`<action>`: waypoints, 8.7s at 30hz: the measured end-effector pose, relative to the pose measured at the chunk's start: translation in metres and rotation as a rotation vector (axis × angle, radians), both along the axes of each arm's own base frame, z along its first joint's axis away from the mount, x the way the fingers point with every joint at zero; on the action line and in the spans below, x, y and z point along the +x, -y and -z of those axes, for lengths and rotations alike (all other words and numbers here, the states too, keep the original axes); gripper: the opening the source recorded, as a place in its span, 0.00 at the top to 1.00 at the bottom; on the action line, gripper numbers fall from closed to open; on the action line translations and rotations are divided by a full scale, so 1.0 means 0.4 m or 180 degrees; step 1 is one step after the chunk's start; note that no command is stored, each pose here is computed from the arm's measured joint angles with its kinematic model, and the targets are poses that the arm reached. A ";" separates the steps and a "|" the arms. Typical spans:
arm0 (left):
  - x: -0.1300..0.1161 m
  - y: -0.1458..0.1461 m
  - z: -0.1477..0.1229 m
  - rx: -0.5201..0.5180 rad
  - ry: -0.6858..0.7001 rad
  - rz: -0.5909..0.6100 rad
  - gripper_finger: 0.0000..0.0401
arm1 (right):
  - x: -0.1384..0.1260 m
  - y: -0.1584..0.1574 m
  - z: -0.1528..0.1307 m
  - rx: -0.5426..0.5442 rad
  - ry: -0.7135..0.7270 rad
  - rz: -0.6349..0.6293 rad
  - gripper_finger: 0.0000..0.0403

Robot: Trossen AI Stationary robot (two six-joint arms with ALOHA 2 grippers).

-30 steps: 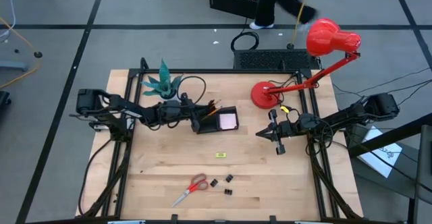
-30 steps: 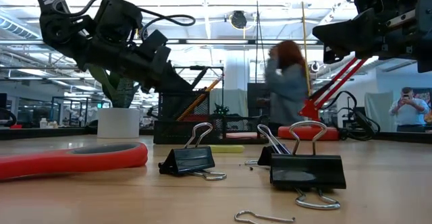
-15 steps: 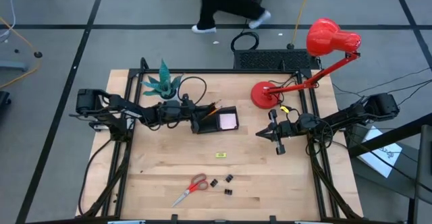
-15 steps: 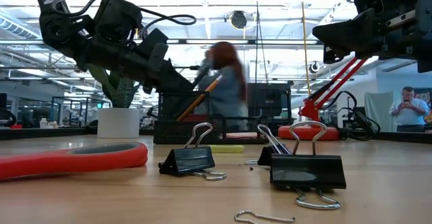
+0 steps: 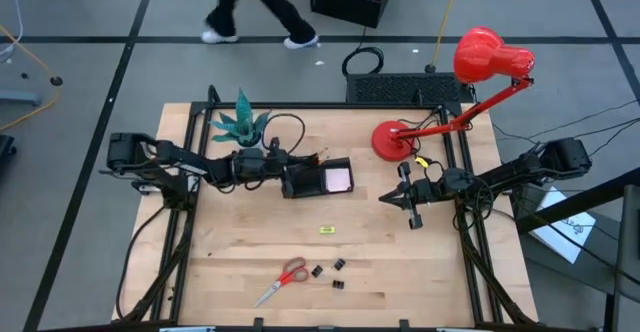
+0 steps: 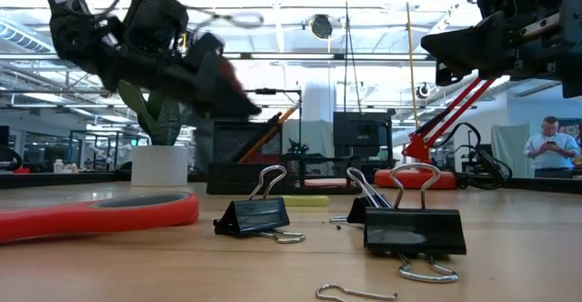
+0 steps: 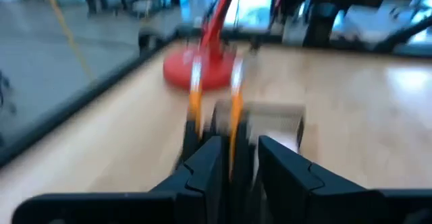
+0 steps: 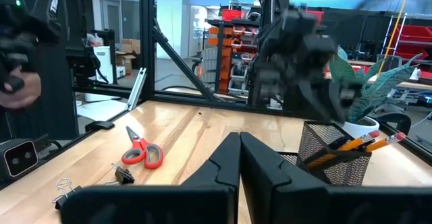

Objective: Pick and place office supplies into organizer
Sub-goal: Put the black binder clip into the black desk organizer

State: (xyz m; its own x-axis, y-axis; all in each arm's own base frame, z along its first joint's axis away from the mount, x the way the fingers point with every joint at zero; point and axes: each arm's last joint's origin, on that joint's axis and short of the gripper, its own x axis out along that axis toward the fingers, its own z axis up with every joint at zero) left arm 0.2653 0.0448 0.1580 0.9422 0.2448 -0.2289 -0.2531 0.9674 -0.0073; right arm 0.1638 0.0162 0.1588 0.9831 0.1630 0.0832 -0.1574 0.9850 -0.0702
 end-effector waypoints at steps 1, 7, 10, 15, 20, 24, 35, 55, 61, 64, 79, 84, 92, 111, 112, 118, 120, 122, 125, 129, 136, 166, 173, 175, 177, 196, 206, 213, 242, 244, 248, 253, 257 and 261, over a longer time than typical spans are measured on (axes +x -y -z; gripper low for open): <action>0.001 0.003 -0.026 0.0044 0.0090 0.0018 0.74 | 0.000 0.000 0.000 0.0000 0.0000 -0.0001 0.99; -0.020 0.067 -0.151 0.0190 -0.0138 0.0031 0.75 | 0.000 0.000 0.003 -0.0004 -0.0034 0.0000 0.99; -0.033 0.129 -0.203 0.0256 -0.0269 0.0152 0.75 | 0.000 0.000 0.004 -0.0005 -0.0048 0.0000 0.99; -0.054 0.239 -0.207 0.0208 -0.0398 0.0601 0.75 | 0.000 0.000 0.003 -0.0029 -0.0041 0.0001 0.99; -0.060 0.326 -0.153 0.0137 -0.0581 0.0920 0.75 | 0.000 0.000 0.001 -0.0027 -0.0012 0.0002 0.99; -0.034 0.374 -0.098 0.0191 -0.0522 0.1098 0.75 | 0.000 0.000 0.001 -0.0028 -0.0015 0.0002 0.99; 0.046 0.398 0.076 0.0315 -0.0673 0.1319 0.98 | 0.000 0.000 0.002 -0.0240 0.0018 0.0020 0.99; 0.056 0.345 0.104 0.0320 -0.1003 0.1199 0.98 | -0.001 -0.003 -0.008 -0.0001 0.0112 -0.0107 0.99; 0.025 0.388 0.116 0.0471 -0.1065 0.1303 0.99 | 0.000 -0.003 0.000 -0.0010 0.0007 -0.0084 0.99; 0.008 0.405 0.098 0.0691 -0.1051 0.1229 0.99 | -0.001 -0.003 -0.002 -0.0006 0.0025 -0.0087 0.99; -0.138 0.405 0.018 0.1062 -0.0321 0.1019 0.99 | -0.011 -0.075 0.020 0.0034 -0.0319 -0.0487 0.86; -0.154 0.382 0.028 0.0986 -0.0097 0.0999 0.98 | 0.020 -0.119 -0.007 -0.0002 -0.0531 -0.0316 0.67; -0.145 0.364 0.026 0.0748 -0.0017 0.0971 0.99 | 0.043 -0.148 -0.033 -0.0096 -0.0549 -0.0182 0.47; -0.124 0.312 0.033 0.0478 -0.0099 0.0674 0.94 | 0.123 -0.212 -0.006 -0.0103 -0.1058 -0.0359 0.42; -0.124 0.311 0.035 0.0476 -0.0117 0.0673 0.95 | 0.136 -0.223 -0.002 -0.0127 -0.1119 -0.0376 0.41; -0.126 0.311 0.041 0.0406 -0.0183 0.0654 0.99 | 0.205 -0.268 0.023 0.0071 -0.1365 -0.0367 0.37; -0.126 0.311 0.041 0.0398 -0.0185 0.0676 0.99 | 0.211 -0.282 0.050 0.0030 -0.1510 -0.0386 0.36; -0.126 0.312 0.041 0.0393 -0.0186 0.0696 0.98 | 0.215 -0.293 0.075 0.0005 -0.1642 -0.0418 0.35; -0.126 0.312 0.041 0.0387 -0.0186 0.0702 0.94 | 0.234 -0.302 0.082 0.0097 -0.1685 -0.0540 0.35; -0.126 0.312 0.041 0.0355 -0.0181 0.0694 0.92 | 0.270 -0.301 0.079 0.0251 -0.1761 -0.0865 0.36; -0.126 0.312 0.041 0.0379 -0.0185 0.0701 0.91 | 0.317 -0.264 0.088 0.0210 -0.1767 -0.0840 0.36; -0.126 0.312 0.042 0.0422 -0.0205 0.0732 0.91 | 0.333 -0.246 0.124 0.0306 -0.1823 -0.0718 0.36; -0.126 0.312 0.042 0.0422 -0.0204 0.0732 0.91 | 0.367 -0.283 0.160 0.0108 -0.1895 -0.0835 0.38; -0.126 0.312 0.042 0.0415 -0.0203 0.0730 0.91 | 0.380 -0.291 0.174 0.0044 -0.1969 -0.0845 0.39; -0.126 0.312 0.043 0.0415 -0.0211 0.0729 0.91 | 0.388 -0.295 0.177 0.0037 -0.1987 -0.0867 0.40; -0.126 0.313 0.044 0.0420 -0.0225 0.0752 0.91 | 0.378 -0.282 0.149 -0.0012 -0.2184 -0.0877 0.55; -0.126 0.313 0.044 0.0420 -0.0225 0.0752 0.91 | 0.378 -0.281 0.149 -0.0089 -0.2157 -0.0891 0.73; -0.126 0.313 0.044 0.0420 -0.0225 0.0752 0.91 | 0.379 -0.282 0.148 -0.0135 -0.2123 -0.0905 0.87; -0.124 0.307 0.043 0.0494 -0.0237 0.0739 0.91 | 0.428 -0.020 -0.042 -0.0276 -0.1126 0.0393 1.00; -0.123 0.303 0.043 0.0490 -0.0238 0.0712 0.91 | 0.442 0.012 -0.028 -0.0217 -0.1148 0.0386 1.00; -0.120 0.295 0.043 0.0470 -0.0239 0.0662 0.91 | 0.481 0.057 -0.008 -0.0123 -0.1205 0.0321 1.00; -0.119 0.294 0.042 0.0457 -0.0222 0.0659 0.91 | 0.525 0.075 0.019 -0.0277 -0.1299 0.0360 1.00; -0.119 0.294 0.042 0.0464 -0.0224 0.0664 0.91 | 0.543 0.092 0.052 -0.0344 -0.1418 0.0410 1.00; -0.120 0.294 0.043 0.0476 -0.0231 0.0667 0.91 | 0.549 0.111 0.081 -0.0431 -0.1524 0.0620 1.00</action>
